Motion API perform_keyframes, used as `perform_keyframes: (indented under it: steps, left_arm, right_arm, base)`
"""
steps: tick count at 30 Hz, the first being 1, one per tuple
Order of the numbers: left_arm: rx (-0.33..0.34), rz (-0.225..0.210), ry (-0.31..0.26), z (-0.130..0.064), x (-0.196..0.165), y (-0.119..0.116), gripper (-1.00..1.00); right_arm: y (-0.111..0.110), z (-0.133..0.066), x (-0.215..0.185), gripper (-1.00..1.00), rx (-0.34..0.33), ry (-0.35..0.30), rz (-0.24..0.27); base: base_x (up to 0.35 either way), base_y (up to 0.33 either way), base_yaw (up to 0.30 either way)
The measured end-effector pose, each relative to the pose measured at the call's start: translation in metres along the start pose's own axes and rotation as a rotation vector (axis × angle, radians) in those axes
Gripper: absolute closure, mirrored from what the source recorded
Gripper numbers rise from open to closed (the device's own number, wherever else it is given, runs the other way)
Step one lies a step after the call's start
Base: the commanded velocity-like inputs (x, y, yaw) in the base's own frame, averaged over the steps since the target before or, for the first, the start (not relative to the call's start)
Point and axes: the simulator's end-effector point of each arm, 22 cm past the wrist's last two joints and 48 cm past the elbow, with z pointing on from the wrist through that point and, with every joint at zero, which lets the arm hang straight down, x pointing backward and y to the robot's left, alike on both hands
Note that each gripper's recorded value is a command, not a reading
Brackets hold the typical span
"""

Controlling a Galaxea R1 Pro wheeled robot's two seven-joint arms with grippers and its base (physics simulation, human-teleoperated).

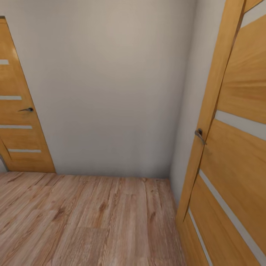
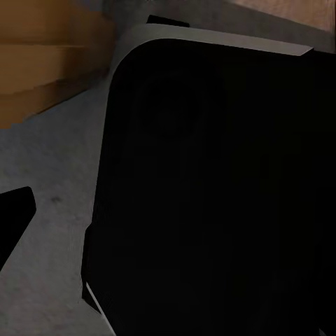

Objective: Move the two storage containers from the living room to the garage. In the garage, place one container on the floor and stack the other container on top of it (either order is fine).

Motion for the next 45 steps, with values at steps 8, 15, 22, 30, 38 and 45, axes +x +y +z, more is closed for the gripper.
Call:
perform_keyframes:
  steps: [8,15,22,30,38,45]
  left_arm:
    - [0.000,-0.001,0.000,0.0001,-0.0001,0.0002,-1.00]
    - [0.000,-0.001,0.000,0.0001,-0.0001,0.0002,-1.00]
    - [0.000,0.000,0.000,0.0000,0.0000,0.0002,-1.00]
    - [0.000,-0.001,0.000,0.0000,-0.0001,0.0002,-1.00]
    - [0.000,-0.002,0.000,0.0001,-0.0001,0.0003,-1.00]
    - [-0.001,-0.001,0.000,0.0001,0.0000,0.0003,-1.00]
  right_arm:
    - [0.0000,0.0002,0.0000,-1.00,0.000,0.000,0.000]
    - [0.0000,0.0002,0.0000,-1.00,0.000,0.000,0.000]
    - [0.0001,-0.0001,0.0000,-1.00,0.000,0.000,0.000]
    - [0.0000,0.0001,0.0000,-1.00,0.000,0.000,0.000]
    - [-0.0007,0.0002,0.0005,-1.00,0.000,0.002,0.000]
    - [-0.0006,0.0003,0.0006,-1.00,0.000,0.002,0.000]
  base:
    - [0.158,-0.100,0.000]
    - [0.019,-0.008,0.000]
    - [0.234,-0.001,0.000]
    - [0.251,0.000,0.000]
    - [0.020,0.000,0.097]
    - [0.000,0.000,0.265]
